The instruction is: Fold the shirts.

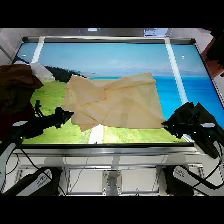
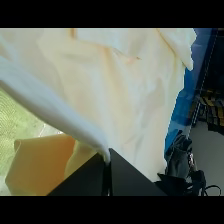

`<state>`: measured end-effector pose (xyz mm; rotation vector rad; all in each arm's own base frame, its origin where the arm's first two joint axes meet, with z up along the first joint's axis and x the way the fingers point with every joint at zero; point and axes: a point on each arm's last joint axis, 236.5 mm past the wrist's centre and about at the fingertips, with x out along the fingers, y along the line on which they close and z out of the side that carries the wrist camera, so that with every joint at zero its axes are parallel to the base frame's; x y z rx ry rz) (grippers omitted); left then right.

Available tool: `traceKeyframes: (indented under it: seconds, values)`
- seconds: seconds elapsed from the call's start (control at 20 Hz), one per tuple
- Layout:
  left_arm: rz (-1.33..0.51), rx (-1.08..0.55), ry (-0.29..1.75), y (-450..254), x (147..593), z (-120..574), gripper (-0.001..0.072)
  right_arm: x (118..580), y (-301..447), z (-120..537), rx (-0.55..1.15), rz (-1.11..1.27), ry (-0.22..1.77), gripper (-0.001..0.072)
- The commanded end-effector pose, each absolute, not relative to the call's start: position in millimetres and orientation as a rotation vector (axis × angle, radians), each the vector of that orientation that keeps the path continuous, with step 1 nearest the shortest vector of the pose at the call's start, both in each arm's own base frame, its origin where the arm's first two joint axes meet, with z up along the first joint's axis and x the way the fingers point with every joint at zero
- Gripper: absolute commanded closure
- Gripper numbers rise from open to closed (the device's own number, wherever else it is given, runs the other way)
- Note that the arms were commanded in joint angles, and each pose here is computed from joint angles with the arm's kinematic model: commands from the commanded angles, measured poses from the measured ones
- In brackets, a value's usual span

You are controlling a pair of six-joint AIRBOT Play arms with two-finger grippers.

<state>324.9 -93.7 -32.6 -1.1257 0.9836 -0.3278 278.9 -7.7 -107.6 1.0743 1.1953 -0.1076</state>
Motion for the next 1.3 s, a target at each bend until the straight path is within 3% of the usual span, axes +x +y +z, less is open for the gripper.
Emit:
traceKeyframes:
  seconds: [0.0,0.05,0.1,0.35,0.55,0.7,0.85,1.05,1.25]
  values:
    - [-0.327,-1.123,0.982,-93.2,325.3,-32.4,0.0696,279.9,-2.9,-107.1,1.077,-0.075,1.196,0.0516]
    - [-0.327,-1.123,0.982,-93.3,325.3,-32.5,0.0696,279.8,-2.0,-106.8,1.068,-0.064,1.196,0.0549]
    - [-0.33,-1.124,0.983,-93.8,324.9,-32.1,0.0696,280.3,0.3,-105.0,1.054,-0.037,1.194,0.0674]
    - [-0.487,-1.075,0.888,-101.4,343.7,16.6,0.0696,320.3,20.6,-36.9,1.033,0.238,0.995,0.0683]
    - [-0.706,-0.899,0.694,-105.4,372.6,138.5,0.0697,356.2,-0.6,93.8,0.798,0.32,0.715,0.0683]
    - [-0.867,-0.721,0.546,-118.6,358.0,246.6,0.0697,340.8,-17.2,220.3,0.609,0.297,0.46,0.0683]
    - [-0.935,-0.521,0.368,-129.1,316.2,348.9,0.0697,295.6,-24.9,333.8,0.391,0.178,0.213,0.0684]
    - [-0.795,-0.191,0.058,-126.6,245.5,465.3,0.0696,246.7,-4.8,446.8,0.145,0.046,-0.042,0.0684]
    - [-0.265,-0.019,-0.102,-58.4,231.9,522.3,0.0697,224.4,-6.6,506.5,-0.008,-0.076,-0.169,0.0685]
